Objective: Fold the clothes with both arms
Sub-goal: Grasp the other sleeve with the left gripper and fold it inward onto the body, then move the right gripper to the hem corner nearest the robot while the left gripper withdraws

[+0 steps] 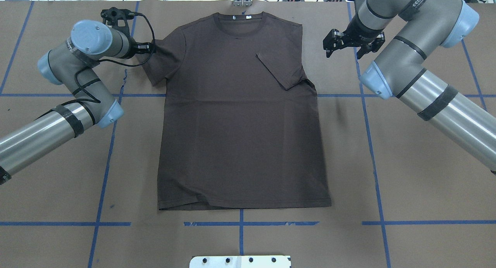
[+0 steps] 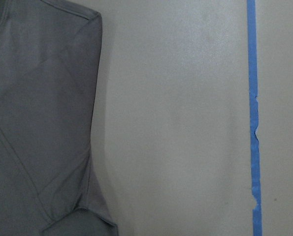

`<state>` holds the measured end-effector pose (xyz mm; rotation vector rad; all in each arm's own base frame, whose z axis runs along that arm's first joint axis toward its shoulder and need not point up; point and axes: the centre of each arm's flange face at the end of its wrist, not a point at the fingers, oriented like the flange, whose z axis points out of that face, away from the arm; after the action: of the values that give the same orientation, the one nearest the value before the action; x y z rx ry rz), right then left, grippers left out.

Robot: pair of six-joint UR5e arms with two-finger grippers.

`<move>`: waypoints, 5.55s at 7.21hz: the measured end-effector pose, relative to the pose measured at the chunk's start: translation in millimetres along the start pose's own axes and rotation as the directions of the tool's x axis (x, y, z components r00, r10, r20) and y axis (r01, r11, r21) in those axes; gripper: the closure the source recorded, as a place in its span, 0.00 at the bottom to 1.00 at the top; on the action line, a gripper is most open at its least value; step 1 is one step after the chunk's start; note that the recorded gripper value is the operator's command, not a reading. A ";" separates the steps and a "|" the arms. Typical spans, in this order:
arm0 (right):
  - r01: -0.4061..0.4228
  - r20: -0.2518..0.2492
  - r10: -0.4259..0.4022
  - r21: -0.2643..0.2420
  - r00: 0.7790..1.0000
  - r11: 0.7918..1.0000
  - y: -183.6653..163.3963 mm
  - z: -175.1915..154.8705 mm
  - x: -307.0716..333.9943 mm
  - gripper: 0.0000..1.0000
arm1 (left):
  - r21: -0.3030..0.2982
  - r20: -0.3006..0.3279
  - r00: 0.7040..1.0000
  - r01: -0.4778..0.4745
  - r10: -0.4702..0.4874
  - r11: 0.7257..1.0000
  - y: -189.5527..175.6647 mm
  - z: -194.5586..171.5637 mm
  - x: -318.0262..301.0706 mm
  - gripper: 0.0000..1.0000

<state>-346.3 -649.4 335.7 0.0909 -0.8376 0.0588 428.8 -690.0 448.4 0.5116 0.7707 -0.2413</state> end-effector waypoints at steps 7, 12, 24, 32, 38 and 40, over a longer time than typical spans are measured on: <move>-0.001 -0.004 0.001 -0.001 1.000 1.000 -2.5 2.1 -0.6 0.00 | -0.009 -0.005 1.000 -0.027 0.027 1.000 0.7 -0.1 3.2 1.00; 0.000 0.000 0.000 0.001 1.000 1.000 -3.3 0.3 -3.5 0.00 | -0.109 0.005 1.000 0.018 -0.018 0.994 -39.6 -99.0 107.0 1.00; -0.094 0.044 0.095 -0.023 0.994 0.995 134.8 8.9 -21.8 0.00 | -0.216 -0.197 0.977 0.034 -0.078 0.976 21.5 -142.7 161.7 0.00; -0.185 -0.046 0.183 -0.029 0.982 0.982 390.0 78.1 -71.2 0.00 | -0.200 -0.162 0.986 -0.071 0.039 0.977 42.5 -220.7 93.2 0.00; -0.182 -0.085 0.178 -0.047 0.980 0.982 393.7 91.2 -56.6 1.00 | -0.197 -0.159 0.987 -0.068 0.036 0.978 41.7 -220.8 92.1 0.00; -0.178 -0.065 0.175 -0.048 0.982 0.983 393.7 86.6 -59.3 1.00 | -0.195 -0.157 0.987 -0.067 0.036 0.979 41.5 -220.3 91.9 0.00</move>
<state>-484.6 -267.8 371.8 -0.0358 -0.7841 0.2048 376.6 -541.5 264.2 0.3617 0.9189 -0.0751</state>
